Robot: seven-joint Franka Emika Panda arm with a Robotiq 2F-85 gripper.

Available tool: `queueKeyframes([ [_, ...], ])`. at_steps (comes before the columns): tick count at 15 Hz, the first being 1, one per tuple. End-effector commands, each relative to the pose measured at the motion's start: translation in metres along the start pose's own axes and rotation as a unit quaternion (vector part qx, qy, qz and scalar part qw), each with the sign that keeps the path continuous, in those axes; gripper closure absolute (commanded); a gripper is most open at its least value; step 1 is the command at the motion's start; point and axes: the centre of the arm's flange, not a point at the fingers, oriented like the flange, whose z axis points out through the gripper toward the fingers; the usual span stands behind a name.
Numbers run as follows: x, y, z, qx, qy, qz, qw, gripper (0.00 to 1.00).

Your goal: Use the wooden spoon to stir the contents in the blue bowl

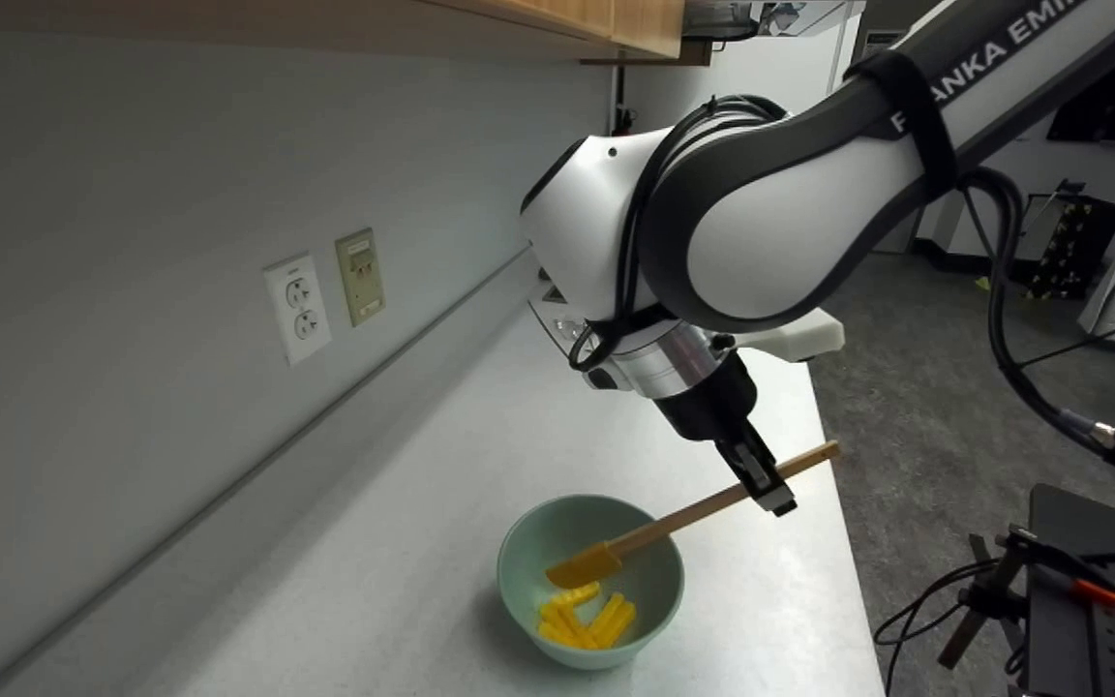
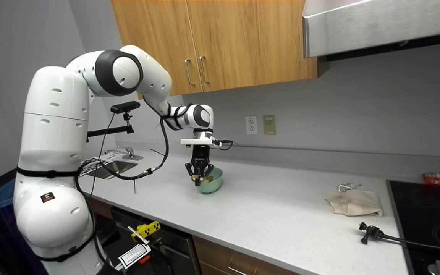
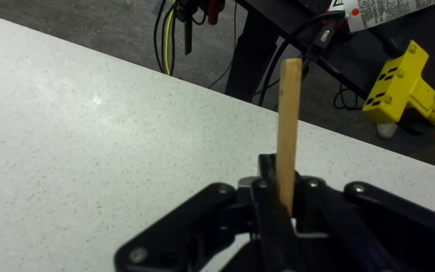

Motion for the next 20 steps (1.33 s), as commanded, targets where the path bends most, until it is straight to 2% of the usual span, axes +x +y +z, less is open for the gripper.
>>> queueKeyframes([
  [1,-0.003,0.007,0.005,-0.047,-0.013,0.036,0.9982,0.98],
  [8,-0.006,0.008,0.006,-0.064,-0.024,0.062,0.9958,0.98],
  [11,-0.012,0.015,0.002,-0.099,-0.025,0.099,0.9898,0.98],
  [15,-0.018,0.017,0.002,-0.123,-0.03,0.118,0.985,0.98],
  [17,-0.019,0.013,0.003,-0.121,-0.034,0.108,0.9862,0.98],
  [20,-0.015,0.002,0.004,-0.092,-0.029,0.071,0.9928,0.98],
])
